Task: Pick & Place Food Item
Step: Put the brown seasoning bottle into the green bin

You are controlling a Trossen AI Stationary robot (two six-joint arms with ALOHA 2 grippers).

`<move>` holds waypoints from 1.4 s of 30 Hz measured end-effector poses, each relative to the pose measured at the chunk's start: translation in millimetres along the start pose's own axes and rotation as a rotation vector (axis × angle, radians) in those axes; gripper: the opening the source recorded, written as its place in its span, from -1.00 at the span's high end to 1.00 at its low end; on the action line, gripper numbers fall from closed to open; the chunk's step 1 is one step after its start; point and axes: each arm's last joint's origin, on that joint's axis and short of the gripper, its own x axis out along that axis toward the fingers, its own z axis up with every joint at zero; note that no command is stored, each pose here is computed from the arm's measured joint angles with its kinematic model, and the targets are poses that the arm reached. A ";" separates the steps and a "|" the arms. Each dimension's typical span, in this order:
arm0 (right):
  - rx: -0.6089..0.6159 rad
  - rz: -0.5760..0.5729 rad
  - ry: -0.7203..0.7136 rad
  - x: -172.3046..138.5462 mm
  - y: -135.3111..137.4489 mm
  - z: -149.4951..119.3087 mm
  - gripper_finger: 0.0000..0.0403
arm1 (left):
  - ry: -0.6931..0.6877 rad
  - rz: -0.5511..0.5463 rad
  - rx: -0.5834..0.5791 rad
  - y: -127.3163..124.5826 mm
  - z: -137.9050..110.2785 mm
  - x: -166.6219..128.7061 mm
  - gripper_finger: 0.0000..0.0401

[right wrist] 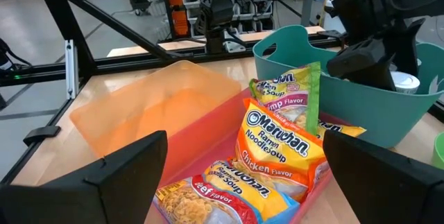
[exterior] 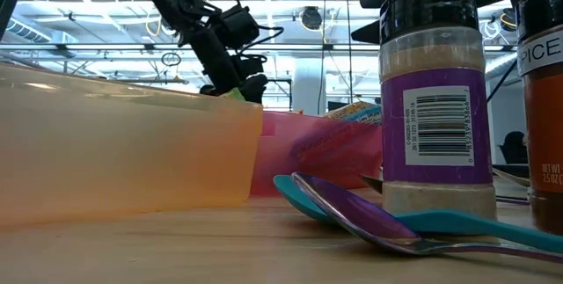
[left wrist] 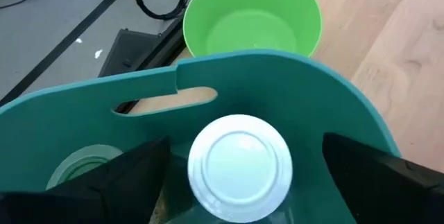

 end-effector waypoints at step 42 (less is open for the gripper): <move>0.518 0.027 0.949 -66.2 32.7 -68.8 -0.87 | -0.653 -0.280 -0.135 -20.1 -67.2 -187.5 -0.61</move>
